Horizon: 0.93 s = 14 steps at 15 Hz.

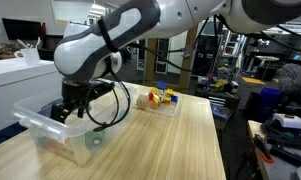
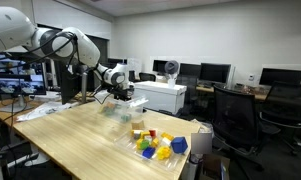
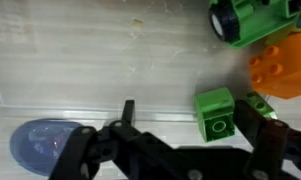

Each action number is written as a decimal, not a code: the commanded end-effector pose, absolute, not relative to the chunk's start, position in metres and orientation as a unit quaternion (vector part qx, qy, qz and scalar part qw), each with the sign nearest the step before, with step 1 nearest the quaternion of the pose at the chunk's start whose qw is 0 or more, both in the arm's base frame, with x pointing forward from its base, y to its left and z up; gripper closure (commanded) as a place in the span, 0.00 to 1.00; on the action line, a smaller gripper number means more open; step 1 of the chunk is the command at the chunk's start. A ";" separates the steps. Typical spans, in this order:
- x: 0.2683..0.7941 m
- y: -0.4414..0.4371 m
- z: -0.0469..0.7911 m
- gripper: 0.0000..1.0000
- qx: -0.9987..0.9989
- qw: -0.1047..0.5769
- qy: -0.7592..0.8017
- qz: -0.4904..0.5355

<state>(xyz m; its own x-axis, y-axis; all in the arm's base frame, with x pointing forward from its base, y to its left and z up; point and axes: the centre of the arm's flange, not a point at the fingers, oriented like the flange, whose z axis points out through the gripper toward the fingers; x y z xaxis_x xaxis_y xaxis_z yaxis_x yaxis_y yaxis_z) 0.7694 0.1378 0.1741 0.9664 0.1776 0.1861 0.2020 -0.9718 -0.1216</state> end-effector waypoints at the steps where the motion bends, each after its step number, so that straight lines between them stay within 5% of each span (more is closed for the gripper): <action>1: 0.766 0.128 0.187 0.00 -0.990 0.053 -0.087 -0.096; 14: 0.774 0.156 0.201 0.00 -0.986 0.087 -0.102 -0.102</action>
<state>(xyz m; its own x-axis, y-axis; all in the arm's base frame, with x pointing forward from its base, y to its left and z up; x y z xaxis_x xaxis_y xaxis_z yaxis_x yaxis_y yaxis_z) 0.7731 0.1574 0.1981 0.9511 0.1875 0.2454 0.2238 -0.9660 -0.1293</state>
